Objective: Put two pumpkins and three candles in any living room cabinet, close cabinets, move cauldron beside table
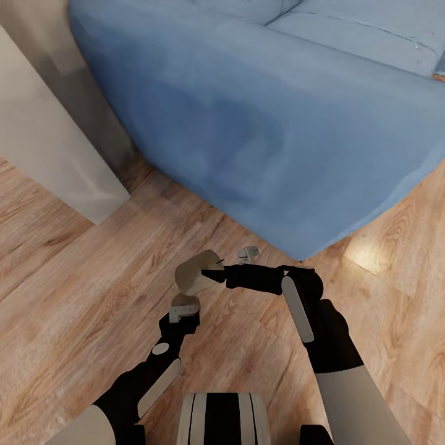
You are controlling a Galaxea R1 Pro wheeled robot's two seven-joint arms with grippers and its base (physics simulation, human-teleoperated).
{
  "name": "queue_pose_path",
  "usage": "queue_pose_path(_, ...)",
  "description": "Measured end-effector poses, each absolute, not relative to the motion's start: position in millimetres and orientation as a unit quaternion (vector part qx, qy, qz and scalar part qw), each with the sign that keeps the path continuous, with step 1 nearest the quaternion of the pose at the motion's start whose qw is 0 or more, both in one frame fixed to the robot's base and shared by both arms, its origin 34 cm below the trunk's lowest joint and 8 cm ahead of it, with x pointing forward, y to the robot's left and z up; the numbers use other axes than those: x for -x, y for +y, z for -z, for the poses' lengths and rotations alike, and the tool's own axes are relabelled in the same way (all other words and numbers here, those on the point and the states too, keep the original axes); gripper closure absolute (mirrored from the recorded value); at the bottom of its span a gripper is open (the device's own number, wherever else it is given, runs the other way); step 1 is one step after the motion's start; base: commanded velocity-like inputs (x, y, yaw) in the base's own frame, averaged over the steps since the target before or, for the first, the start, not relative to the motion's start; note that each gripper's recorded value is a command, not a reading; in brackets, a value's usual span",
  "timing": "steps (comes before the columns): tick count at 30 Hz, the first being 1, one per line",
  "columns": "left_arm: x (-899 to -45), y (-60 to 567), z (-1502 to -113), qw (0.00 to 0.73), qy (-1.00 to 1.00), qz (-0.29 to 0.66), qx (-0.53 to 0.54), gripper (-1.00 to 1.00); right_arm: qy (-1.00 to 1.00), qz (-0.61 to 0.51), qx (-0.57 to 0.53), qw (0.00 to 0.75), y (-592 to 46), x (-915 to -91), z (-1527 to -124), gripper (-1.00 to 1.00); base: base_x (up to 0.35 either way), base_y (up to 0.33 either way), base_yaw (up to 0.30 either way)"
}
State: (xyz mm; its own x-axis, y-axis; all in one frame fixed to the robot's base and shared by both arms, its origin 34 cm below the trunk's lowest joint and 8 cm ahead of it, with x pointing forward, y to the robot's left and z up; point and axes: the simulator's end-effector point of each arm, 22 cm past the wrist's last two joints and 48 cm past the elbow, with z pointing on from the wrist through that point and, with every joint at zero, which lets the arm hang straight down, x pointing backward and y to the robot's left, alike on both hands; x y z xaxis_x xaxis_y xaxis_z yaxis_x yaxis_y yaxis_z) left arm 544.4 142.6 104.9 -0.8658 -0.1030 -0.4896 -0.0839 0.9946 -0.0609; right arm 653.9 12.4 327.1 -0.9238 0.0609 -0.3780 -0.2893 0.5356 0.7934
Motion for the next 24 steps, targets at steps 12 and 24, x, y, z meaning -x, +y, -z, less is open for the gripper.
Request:
queue_pose_path(12,-544,143,-105,0.254,0.966,0.019,0.050,-1.00,0.857,-0.477,0.067,0.184,12,-654,-327,1.00,0.081,0.000,0.000)
queue_pose_path(24,-556,136,-115,0.269,0.961,0.030,0.050,-1.00,0.857,-0.477,0.067,0.183,12,-654,-327,1.00,0.022,0.000,0.000)
